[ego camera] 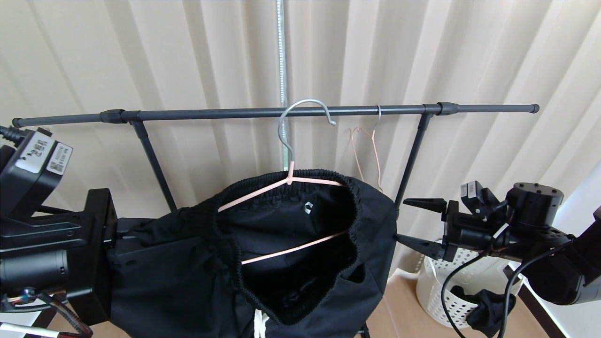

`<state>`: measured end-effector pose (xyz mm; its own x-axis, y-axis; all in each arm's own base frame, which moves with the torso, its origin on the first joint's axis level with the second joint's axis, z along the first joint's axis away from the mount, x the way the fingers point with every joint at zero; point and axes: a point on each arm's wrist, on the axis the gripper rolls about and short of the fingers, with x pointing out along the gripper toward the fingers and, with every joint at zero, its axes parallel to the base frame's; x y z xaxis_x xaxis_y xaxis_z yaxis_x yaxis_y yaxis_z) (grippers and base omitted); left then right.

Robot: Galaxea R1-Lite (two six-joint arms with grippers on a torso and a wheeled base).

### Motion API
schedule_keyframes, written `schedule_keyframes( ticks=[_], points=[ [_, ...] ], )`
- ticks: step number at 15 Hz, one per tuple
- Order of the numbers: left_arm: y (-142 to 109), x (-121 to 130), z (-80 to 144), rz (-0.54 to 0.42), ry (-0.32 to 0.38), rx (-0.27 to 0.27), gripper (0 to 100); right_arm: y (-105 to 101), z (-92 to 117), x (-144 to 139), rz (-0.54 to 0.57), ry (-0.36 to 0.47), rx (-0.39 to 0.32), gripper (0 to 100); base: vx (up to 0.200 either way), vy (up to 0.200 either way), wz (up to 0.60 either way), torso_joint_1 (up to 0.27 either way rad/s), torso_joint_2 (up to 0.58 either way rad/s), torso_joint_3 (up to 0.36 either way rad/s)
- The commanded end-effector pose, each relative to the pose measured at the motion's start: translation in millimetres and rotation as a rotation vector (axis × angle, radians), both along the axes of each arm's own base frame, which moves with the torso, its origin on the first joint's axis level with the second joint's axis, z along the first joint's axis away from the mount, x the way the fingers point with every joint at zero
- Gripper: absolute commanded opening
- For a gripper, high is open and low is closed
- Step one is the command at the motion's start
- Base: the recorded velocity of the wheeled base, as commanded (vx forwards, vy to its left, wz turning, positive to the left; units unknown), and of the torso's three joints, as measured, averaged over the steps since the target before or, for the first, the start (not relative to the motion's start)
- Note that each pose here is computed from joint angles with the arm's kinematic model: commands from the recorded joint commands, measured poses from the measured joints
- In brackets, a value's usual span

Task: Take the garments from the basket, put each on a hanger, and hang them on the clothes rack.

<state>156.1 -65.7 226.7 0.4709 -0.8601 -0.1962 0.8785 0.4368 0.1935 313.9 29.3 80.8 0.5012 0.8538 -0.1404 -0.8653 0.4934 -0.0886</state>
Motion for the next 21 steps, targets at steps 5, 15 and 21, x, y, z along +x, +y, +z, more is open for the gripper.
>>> schedule_keyframes(
  ticks=[5,15,21],
  points=[
    [1.0,0.3,-0.3,0.01,0.013,-0.007,0,0.4,7.1,-8.9,0.013,-0.062,-0.029,100,0.0,0.0,0.0,0.0,0.0,0.0],
    [21.9,-7.8,-2.4,0.145,0.079,-0.064,0,25.3,33.5,-16.0,-0.06,-0.06,0.006,100,0.0,0.0,0.0,0.0,0.0,0.0],
    [21.0,10.4,-0.3,0.242,0.09,-0.072,0,53.1,44.7,-10.9,-0.246,-0.034,0.044,100,0.0,0.0,0.0,0.0,0.0,0.0]
  ],
)
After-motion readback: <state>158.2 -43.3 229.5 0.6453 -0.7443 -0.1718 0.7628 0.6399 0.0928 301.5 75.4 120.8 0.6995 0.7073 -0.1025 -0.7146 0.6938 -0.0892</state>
